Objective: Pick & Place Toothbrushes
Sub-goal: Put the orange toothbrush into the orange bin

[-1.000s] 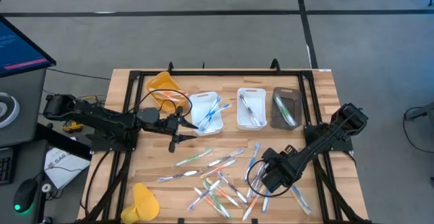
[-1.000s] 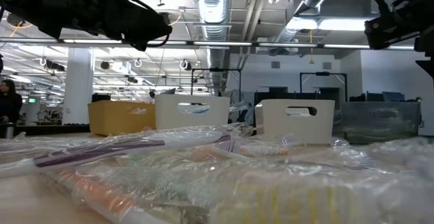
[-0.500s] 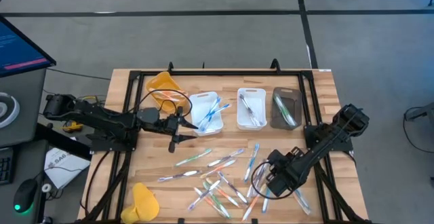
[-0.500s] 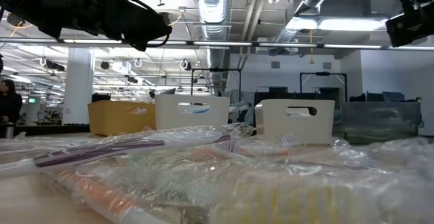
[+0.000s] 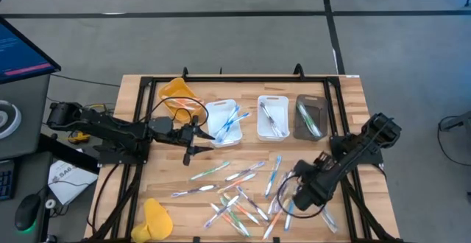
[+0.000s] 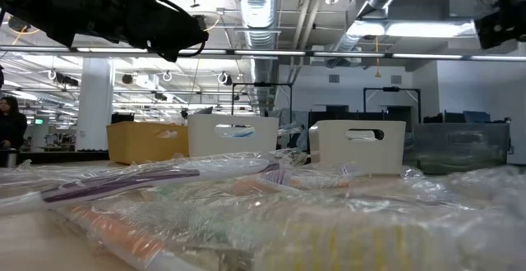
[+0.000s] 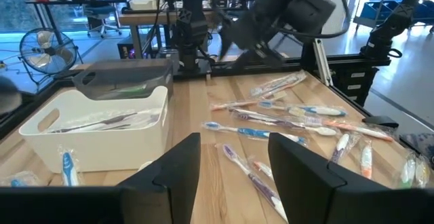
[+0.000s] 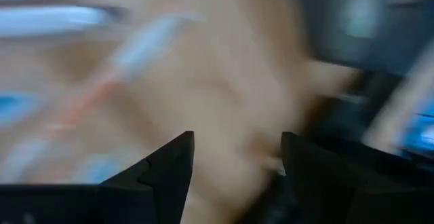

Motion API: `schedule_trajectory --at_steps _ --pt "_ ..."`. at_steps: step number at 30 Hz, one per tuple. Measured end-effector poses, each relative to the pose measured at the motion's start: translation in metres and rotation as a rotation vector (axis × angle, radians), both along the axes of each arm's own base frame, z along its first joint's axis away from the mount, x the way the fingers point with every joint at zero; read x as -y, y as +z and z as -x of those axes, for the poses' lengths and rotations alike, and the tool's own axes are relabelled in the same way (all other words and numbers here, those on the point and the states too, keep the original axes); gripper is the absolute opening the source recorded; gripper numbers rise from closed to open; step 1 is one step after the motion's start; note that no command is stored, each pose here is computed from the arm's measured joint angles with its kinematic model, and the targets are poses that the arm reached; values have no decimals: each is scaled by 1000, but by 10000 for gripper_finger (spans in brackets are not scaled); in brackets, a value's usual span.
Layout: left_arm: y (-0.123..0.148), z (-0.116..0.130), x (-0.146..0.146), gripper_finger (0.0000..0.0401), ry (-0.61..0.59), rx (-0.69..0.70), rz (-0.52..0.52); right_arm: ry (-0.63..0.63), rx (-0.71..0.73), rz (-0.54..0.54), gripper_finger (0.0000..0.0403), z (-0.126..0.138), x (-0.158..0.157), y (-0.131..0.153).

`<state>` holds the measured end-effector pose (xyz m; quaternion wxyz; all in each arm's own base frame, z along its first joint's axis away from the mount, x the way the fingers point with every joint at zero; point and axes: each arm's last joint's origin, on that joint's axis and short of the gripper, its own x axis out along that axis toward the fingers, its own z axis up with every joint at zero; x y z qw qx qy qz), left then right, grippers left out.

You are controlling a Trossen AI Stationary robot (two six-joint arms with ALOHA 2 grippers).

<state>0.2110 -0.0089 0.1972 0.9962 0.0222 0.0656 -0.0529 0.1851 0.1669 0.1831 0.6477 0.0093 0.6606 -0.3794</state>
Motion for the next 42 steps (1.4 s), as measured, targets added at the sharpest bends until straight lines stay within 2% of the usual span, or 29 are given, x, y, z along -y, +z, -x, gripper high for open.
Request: schedule_trajectory --at_steps 3,5,9,18,23,28,32,36,40,42 --pt "0 0 0 169 0 0 0 -30 -25 159 216 14 4 8" --pt "0 0 0 169 0 -1 0 -34 57 192 217 18 1 8" --pt "-1 0 0 169 0 -6 0 -59 198 130 216 30 1 16" --pt "-1 0 0 169 0 -6 0 -95 404 -49 217 63 14 39" --pt "-1 0 0 169 -3 -5 -15 -66 547 -87 216 77 30 37" --pt "-1 0 0 169 -5 -4 -26 -92 664 -147 215 75 35 34" --pt "-1 0 0 169 -5 -5 -26 -25 770 -110 217 68 32 33" --pt "-1 0 0 169 -5 -5 -26 71 819 -27 215 63 31 31" --pt "-1 0 0 169 -5 -4 -30 67 839 -9 215 61 31 30" --pt "0 0 0 169 -11 4 -72 50 822 -26 216 61 31 30"
